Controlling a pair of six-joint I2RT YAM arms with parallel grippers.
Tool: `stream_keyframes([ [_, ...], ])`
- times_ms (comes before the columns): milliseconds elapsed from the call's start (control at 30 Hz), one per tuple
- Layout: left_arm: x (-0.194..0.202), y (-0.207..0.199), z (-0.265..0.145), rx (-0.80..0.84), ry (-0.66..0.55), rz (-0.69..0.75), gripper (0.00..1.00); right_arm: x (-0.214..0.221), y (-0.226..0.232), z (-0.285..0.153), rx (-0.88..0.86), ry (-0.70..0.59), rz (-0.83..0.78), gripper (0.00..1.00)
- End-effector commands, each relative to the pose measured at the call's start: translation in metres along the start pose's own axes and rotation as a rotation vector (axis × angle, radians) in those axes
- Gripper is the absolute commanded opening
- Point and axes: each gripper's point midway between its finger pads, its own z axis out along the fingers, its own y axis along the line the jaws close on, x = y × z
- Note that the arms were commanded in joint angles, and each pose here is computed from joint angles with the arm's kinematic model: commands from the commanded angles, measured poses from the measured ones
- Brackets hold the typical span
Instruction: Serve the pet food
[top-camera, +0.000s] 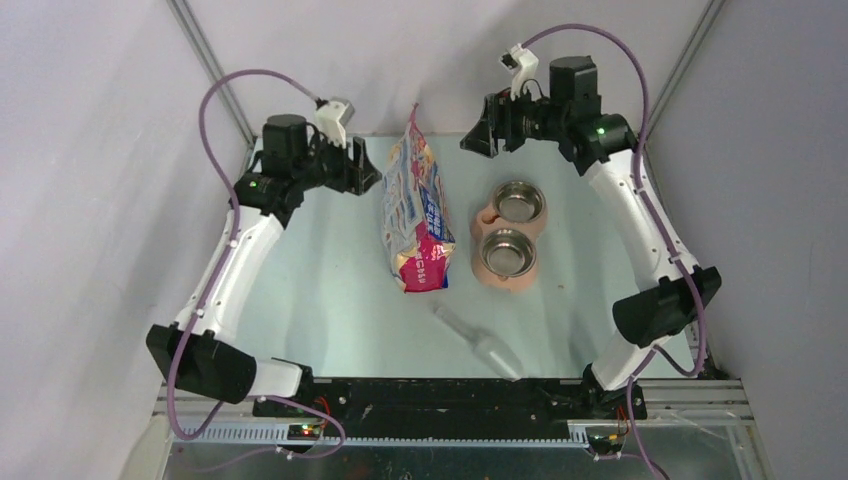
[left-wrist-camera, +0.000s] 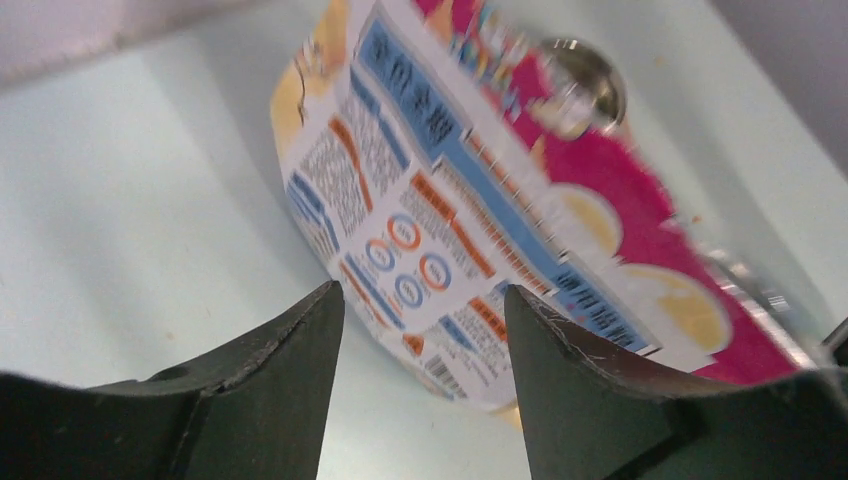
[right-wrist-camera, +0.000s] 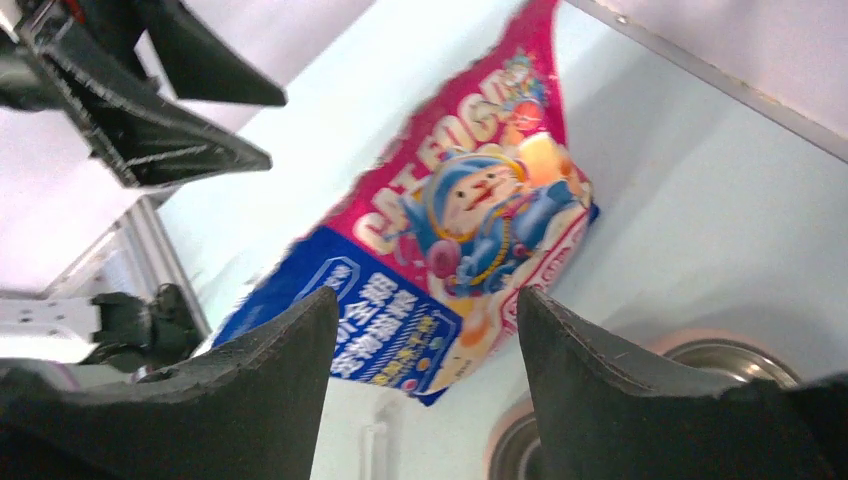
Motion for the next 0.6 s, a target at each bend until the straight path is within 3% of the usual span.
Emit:
stream_keyframes([
  [0, -0.045, -0.02, -0.019, 0.05, -0.119, 0.042, 0.66, 0.016, 0.036, -0.011, -0.091, 0.101, 0.157, 0.68],
  [167, -0.047, -0.07, -0.018, 0.251, -0.142, 0.007, 0.6, 0.022, 0.081, -0.004, -0.277, 0.14, 0.15, 0.68],
  [300, -0.04, -0.098, -0.02, 0.33, -0.138, 0.033, 0.57, 0.036, 0.082, 0.008, -0.187, 0.179, 0.109, 0.67],
  [567, -0.023, -0.111, -0.019, 0.361, -0.118, 0.007, 0.53, 0.046, 0.091, 0.015, -0.124, 0.185, 0.065, 0.58],
])
